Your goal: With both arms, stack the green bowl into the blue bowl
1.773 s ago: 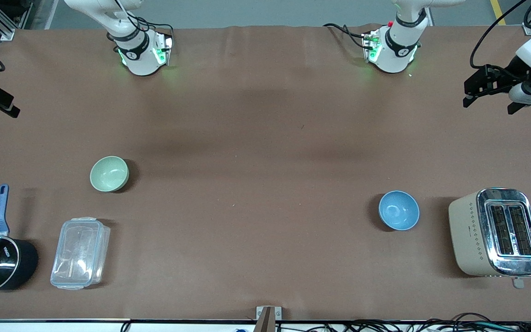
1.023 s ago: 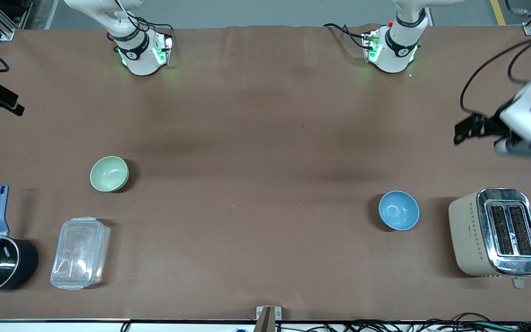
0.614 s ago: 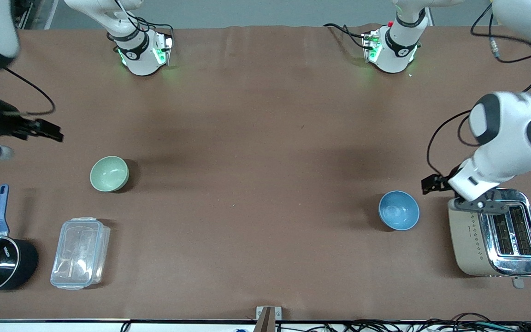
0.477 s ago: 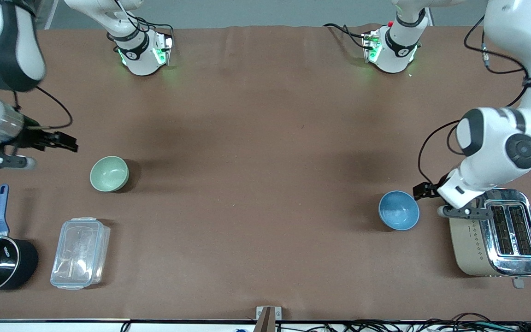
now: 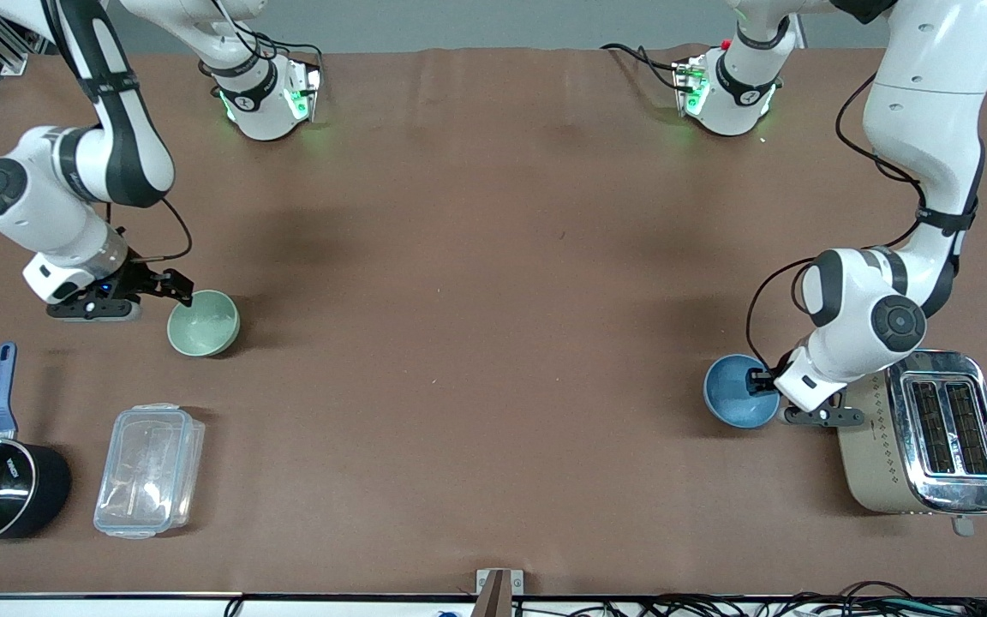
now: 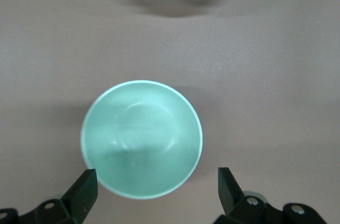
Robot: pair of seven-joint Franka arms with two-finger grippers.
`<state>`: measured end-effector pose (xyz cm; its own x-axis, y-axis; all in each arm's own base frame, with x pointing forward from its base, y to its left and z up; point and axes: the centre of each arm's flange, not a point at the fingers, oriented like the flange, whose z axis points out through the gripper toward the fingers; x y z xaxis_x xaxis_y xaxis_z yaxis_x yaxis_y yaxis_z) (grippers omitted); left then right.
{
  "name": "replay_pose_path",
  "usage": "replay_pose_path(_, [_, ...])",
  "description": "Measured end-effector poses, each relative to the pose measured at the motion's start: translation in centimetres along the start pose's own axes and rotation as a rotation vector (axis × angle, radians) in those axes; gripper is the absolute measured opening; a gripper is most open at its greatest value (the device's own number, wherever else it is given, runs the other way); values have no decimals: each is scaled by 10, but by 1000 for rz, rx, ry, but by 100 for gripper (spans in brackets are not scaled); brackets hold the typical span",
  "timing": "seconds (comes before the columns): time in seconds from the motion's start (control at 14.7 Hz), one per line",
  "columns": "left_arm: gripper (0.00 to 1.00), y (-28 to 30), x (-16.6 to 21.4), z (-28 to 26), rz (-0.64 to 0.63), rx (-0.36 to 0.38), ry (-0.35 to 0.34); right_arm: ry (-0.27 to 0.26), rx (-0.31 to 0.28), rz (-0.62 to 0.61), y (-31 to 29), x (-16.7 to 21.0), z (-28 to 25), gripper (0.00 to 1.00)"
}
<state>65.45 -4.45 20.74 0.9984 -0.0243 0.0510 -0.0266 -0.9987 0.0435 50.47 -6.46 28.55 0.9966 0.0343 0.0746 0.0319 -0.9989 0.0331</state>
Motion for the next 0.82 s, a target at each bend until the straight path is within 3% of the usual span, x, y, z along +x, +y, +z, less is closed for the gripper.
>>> replay_pose_path(0.07, [26,1,2,1,-15,-1,1,9,-4,-4,4,-4,16,100])
replay_pose_path(0.2, [7,8,4,-1,-41,-5,6,32,-15,-4,9,-12,47,100])
replay_pose_path(0.34, [5,33,6,-12,-57,-31,16,45,-22,-4,9,-21,76,99])
replay_pose_path(0.55, [5,137,-8,-22,-115,-121,-22,36,-23,-6,9,-24,89,92])
replay_pose_path(0.82, [5,299,-62,-41,-157,-179,-65,39,-23,-5,9,-23,87,53])
